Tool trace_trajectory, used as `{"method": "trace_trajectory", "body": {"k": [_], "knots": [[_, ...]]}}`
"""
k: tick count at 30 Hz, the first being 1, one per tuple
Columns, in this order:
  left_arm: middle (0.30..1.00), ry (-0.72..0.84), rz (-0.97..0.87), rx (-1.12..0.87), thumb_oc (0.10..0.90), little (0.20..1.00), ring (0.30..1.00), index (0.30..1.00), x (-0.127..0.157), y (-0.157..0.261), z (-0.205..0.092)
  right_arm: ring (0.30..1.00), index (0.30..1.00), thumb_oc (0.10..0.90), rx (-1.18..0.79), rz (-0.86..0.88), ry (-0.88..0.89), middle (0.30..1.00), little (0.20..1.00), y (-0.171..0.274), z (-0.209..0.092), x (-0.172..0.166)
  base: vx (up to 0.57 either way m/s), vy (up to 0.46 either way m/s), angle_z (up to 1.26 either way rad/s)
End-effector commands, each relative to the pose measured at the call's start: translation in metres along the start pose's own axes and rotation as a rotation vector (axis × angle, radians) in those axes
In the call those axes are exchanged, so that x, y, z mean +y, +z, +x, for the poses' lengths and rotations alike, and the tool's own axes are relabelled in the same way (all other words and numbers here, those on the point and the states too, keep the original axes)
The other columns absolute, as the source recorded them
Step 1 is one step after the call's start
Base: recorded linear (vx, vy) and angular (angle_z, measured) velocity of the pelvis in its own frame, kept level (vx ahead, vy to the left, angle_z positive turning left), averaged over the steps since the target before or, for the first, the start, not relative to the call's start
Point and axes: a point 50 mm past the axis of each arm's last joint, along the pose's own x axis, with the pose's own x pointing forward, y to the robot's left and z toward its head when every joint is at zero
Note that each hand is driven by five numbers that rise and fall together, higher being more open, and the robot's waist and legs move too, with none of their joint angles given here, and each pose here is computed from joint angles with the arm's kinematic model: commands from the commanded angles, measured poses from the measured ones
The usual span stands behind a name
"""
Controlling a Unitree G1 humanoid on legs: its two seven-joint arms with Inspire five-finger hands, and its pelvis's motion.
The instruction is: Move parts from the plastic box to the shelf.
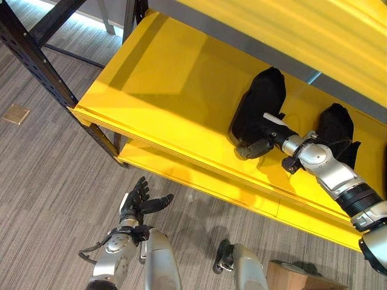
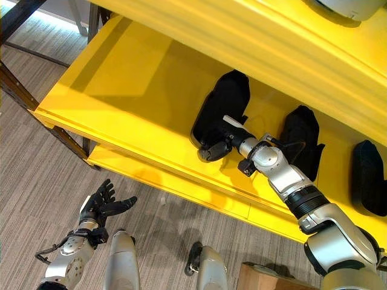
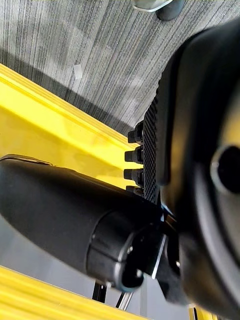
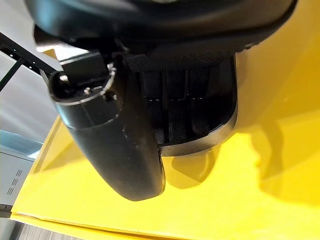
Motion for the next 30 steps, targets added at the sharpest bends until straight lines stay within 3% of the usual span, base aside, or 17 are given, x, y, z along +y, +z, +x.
{"method": "trace_trajectory", "body": {"k": [1,13,15,17,18,30], "knots": [[1.0,-0.098,-0.027,-0.169,0.9,1.0,1.0,1.0,-0.015,0.03,0.0,0.3,0.3,0.4,-0.131,-0.081,-0.243,0.3,0.3,0.037,-0.008,-0.067,0.0,0.0,0.0],[1.0,-0.104,-0.026,-0.173,0.9,1.0,1.0,1.0,-0.015,0.031,0.0,0.3,0.3,0.4,-0.115,-0.107,-0.206,0.3,0.3,0.036,-0.004,-0.06,0.0,0.0,0.0],[1.0,-0.101,-0.025,-0.173,0.9,1.0,1.0,1.0,-0.014,0.031,0.0,0.575,0.575,0.596,-0.115,-0.118,-0.193,0.575,0.575,0.036,-0.004,-0.058,0.0,0.0,0.0],[1.0,-0.101,-0.024,-0.174,0.9,1.0,1.0,1.0,-0.014,0.031,0.0,0.643,0.643,0.645,-0.118,-0.119,-0.184,0.643,0.643,0.037,-0.003,-0.058,0.0,0.0,0.0],[1.0,-0.102,-0.026,-0.175,0.9,1.0,1.0,1.0,-0.014,0.032,0.0,1.0,1.0,0.9,-0.118,-0.12,-0.177,1.0,1.0,0.037,-0.003,-0.056,0.0,0.0,0.0],[1.0,-0.103,-0.025,-0.178,0.9,1.0,1.0,1.0,-0.012,0.032,-0.001,1.0,1.0,0.9,-0.105,-0.141,-0.131,1.0,1.0,0.037,-0.002,-0.052,0.0,0.0,0.0]]}}
